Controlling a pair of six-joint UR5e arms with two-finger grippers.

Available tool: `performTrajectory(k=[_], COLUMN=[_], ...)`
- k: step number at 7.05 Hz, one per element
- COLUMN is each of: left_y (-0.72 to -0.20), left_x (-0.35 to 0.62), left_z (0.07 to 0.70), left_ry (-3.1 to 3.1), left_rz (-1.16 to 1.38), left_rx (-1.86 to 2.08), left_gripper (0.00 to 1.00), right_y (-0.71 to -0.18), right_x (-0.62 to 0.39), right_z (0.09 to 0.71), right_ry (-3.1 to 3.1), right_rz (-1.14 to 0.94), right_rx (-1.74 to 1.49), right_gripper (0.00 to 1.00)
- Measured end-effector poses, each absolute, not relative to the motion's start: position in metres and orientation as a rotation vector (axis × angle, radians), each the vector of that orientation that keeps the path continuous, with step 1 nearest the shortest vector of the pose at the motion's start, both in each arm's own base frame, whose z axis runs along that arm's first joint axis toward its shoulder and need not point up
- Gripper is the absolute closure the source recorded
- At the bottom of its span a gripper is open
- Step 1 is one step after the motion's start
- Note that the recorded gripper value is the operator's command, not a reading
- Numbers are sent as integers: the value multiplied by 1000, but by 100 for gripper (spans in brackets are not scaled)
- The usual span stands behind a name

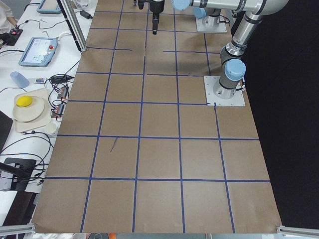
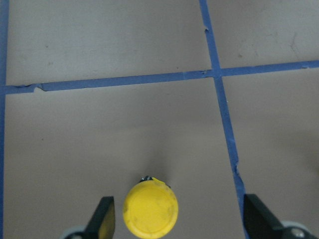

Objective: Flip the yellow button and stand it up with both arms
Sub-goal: 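Open the right gripper and lift it off the standing yellow button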

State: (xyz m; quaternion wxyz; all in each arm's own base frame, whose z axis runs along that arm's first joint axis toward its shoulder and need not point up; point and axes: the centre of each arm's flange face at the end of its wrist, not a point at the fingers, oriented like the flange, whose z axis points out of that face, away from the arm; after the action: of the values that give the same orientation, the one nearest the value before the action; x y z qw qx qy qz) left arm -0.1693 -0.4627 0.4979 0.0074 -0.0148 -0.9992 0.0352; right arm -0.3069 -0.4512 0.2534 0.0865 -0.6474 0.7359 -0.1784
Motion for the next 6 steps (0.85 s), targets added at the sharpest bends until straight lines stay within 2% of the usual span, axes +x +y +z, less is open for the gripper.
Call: performTrajectory(k=[2, 4, 6], left_y=[-462, -462, -462], left_x=[-169, -169, -169], left_z=[499, 498, 498], left_ry=[-3125, -3123, -3124], left_rz=[112, 109, 110], left_rx=[-48, -50, -51], left_gripper=[0, 0, 0], right_y=[-447, -435, -453], right_x=[-287, -252, -189], right_z=[320, 376, 416], right_ry=[2443, 2663, 2812], right_rz=[-509, -440, -374], right_rx=[-1743, -1447, -1225], right_gripper=[1, 0, 0])
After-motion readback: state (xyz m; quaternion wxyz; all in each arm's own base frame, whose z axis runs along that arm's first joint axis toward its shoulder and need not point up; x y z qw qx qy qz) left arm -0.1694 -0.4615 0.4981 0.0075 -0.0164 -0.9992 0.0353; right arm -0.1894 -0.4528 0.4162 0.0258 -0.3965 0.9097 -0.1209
